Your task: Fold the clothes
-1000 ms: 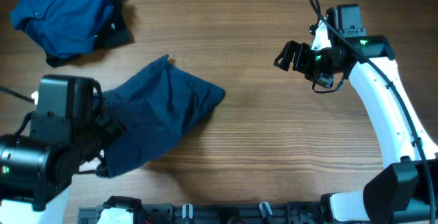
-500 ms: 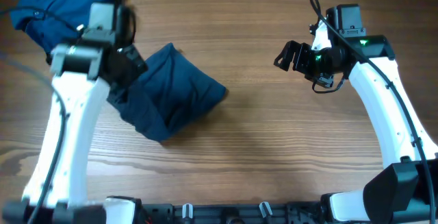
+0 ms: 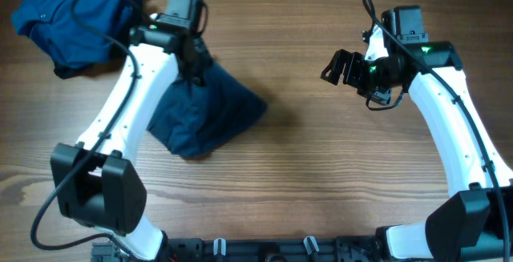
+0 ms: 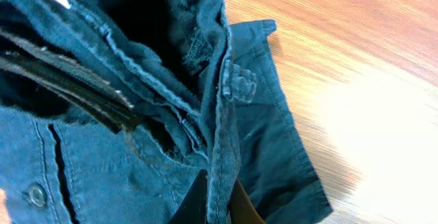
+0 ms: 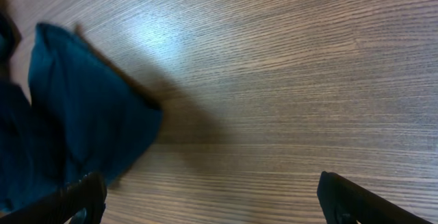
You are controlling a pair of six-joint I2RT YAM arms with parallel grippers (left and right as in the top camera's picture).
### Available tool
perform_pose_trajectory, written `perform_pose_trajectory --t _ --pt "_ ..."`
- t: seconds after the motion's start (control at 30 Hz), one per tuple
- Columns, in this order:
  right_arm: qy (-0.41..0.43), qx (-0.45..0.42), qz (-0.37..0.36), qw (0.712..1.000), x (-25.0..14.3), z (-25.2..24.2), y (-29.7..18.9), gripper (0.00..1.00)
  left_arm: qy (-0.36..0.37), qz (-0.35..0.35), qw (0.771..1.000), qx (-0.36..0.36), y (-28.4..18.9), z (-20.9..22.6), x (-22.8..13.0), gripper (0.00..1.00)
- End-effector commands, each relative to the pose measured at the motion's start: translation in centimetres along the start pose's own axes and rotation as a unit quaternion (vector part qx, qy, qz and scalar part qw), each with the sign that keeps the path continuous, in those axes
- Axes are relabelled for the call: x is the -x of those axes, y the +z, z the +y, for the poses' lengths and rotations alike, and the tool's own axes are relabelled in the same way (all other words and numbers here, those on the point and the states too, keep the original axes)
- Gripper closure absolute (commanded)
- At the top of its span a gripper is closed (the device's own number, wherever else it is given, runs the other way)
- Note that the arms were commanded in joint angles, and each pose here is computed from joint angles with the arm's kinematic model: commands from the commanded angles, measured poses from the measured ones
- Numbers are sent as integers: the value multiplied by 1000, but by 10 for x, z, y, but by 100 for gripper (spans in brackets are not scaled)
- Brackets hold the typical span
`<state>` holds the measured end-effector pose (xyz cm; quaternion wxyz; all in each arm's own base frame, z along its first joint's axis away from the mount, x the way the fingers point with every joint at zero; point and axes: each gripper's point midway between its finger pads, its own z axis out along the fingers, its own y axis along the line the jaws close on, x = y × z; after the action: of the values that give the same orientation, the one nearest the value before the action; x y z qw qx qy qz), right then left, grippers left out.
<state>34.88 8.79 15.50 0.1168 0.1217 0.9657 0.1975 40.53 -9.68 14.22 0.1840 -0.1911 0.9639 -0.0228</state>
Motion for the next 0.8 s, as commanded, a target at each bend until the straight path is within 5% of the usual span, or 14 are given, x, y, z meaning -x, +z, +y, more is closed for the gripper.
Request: perform_pose_trajectory --t 0.0,0.77 --pt "-4 6 -4 1000 -3 4 -6 1 36 -19 998 -44 -12 -39 -8 96" --pt "5 -1 -22 1000 6 1 -7 0 114 -26 985 -129 -2 -130 -51 96"
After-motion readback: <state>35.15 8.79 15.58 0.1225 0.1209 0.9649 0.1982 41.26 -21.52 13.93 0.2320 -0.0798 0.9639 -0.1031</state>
